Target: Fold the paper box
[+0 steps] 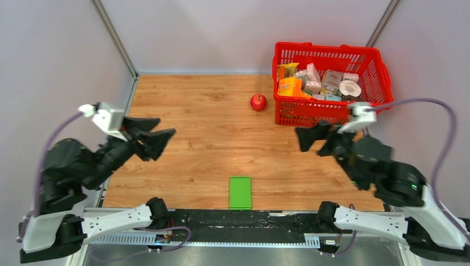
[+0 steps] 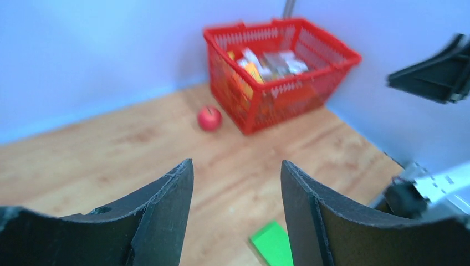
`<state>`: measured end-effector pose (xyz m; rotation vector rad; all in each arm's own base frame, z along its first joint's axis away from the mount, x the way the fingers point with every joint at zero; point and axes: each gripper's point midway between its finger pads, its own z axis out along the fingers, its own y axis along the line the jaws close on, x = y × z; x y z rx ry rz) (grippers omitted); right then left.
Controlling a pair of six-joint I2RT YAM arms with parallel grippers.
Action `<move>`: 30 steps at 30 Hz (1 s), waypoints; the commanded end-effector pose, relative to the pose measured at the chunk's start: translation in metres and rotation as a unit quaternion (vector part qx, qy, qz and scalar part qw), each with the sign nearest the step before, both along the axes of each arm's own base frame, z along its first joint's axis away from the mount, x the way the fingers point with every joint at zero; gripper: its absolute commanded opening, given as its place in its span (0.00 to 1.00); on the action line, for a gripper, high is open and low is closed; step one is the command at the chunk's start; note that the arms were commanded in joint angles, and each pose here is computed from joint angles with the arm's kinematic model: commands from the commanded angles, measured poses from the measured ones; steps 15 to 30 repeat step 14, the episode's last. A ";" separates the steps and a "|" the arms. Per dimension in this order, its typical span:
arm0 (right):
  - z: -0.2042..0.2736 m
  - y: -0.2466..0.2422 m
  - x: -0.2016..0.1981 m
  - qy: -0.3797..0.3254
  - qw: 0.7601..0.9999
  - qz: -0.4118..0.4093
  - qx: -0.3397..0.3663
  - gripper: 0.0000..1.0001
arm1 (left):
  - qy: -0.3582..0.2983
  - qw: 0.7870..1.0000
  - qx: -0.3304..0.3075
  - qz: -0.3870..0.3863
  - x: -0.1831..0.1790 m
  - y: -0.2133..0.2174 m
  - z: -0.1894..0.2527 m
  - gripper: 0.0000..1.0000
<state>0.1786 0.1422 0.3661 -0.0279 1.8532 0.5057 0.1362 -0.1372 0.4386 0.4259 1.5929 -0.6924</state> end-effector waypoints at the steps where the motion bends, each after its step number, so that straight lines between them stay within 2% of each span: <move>1: 0.062 -0.070 0.000 -0.132 0.989 -0.068 0.009 1.00 | -0.084 0.989 0.112 0.052 0.016 0.032 0.021 0.67; 5: 0.092 -0.091 -0.017 -0.197 0.976 -0.043 0.080 1.00 | -0.108 0.988 0.093 0.060 0.017 0.035 0.039 0.70; 8: 0.097 -0.104 -0.018 -0.205 0.972 -0.065 0.094 1.00 | -0.115 0.987 0.088 0.066 0.019 0.034 0.042 0.70; 11: 0.098 -0.096 -0.025 -0.217 0.974 -0.016 0.056 1.00 | -0.119 0.986 0.090 0.069 0.021 0.034 0.044 0.71; 14: 0.092 -0.097 -0.022 -0.204 0.978 -0.028 0.043 1.00 | -0.122 0.986 0.093 0.067 0.020 0.034 0.049 0.72; 30: 0.092 -0.097 -0.022 -0.204 0.978 -0.028 0.043 1.00 | -0.122 0.986 0.093 0.067 0.020 0.034 0.049 0.72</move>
